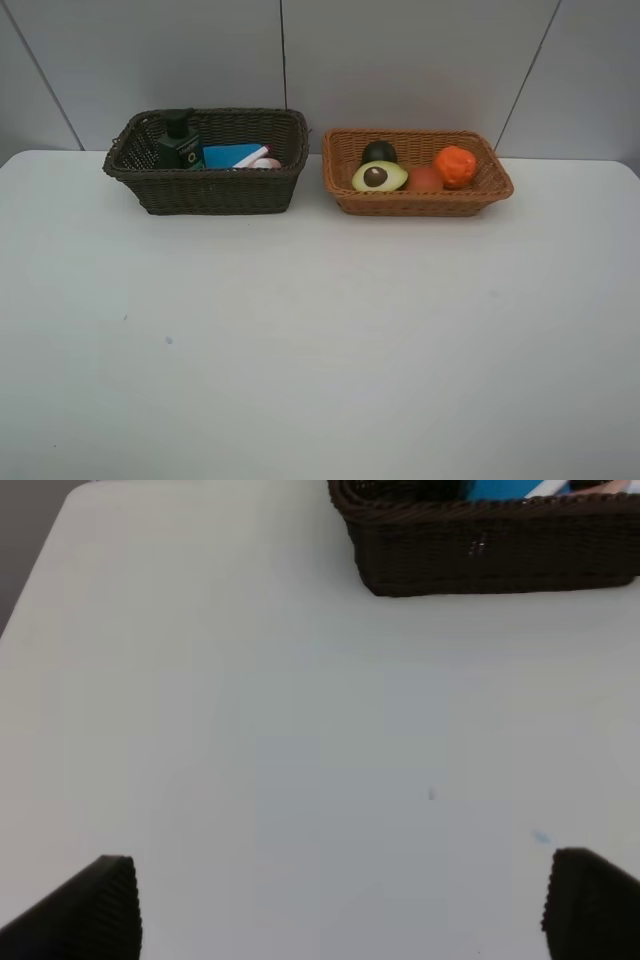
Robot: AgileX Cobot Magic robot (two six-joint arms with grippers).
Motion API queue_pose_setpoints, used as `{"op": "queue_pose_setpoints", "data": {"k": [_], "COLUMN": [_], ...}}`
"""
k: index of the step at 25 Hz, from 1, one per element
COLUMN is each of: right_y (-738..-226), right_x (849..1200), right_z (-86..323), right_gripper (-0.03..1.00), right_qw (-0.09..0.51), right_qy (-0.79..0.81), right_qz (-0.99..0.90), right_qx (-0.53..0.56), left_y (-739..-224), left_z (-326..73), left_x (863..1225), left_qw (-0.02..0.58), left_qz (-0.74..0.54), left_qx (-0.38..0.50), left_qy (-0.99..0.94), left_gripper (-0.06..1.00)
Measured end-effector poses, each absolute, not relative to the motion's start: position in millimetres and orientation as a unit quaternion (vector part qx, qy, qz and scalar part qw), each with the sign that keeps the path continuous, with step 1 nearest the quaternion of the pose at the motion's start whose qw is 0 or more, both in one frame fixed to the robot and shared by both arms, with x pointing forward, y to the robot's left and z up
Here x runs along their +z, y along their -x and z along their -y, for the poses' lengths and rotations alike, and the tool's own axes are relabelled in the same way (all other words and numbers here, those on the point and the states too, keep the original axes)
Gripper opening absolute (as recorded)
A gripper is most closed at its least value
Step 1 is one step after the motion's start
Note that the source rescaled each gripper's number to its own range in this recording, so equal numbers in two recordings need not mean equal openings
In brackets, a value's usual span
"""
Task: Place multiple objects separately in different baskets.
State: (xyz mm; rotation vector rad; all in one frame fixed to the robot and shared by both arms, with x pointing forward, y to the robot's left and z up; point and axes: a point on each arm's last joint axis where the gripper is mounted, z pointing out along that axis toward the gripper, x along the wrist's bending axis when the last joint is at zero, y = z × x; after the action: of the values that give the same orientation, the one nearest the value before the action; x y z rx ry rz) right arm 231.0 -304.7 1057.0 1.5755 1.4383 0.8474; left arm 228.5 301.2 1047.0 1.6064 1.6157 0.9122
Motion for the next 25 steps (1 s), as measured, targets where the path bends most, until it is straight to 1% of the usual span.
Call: {"op": "queue_pose_setpoints", "data": {"k": [25], "right_y": [-231.0], "right_x": [1057.0], "right_z": [304.7], "right_gripper": [0.94], "right_qw": [0.411], "right_qy": [-0.626], "right_qz": [-0.571], "right_qx": [0.337], "left_y": [-228.5], "left_z": [-302.1], "left_x": [1046.7], "left_qw": [0.353], "left_qz": [-0.594], "left_qx": [0.332], "left_qy": [-0.643], "left_gripper": [1.00]}}
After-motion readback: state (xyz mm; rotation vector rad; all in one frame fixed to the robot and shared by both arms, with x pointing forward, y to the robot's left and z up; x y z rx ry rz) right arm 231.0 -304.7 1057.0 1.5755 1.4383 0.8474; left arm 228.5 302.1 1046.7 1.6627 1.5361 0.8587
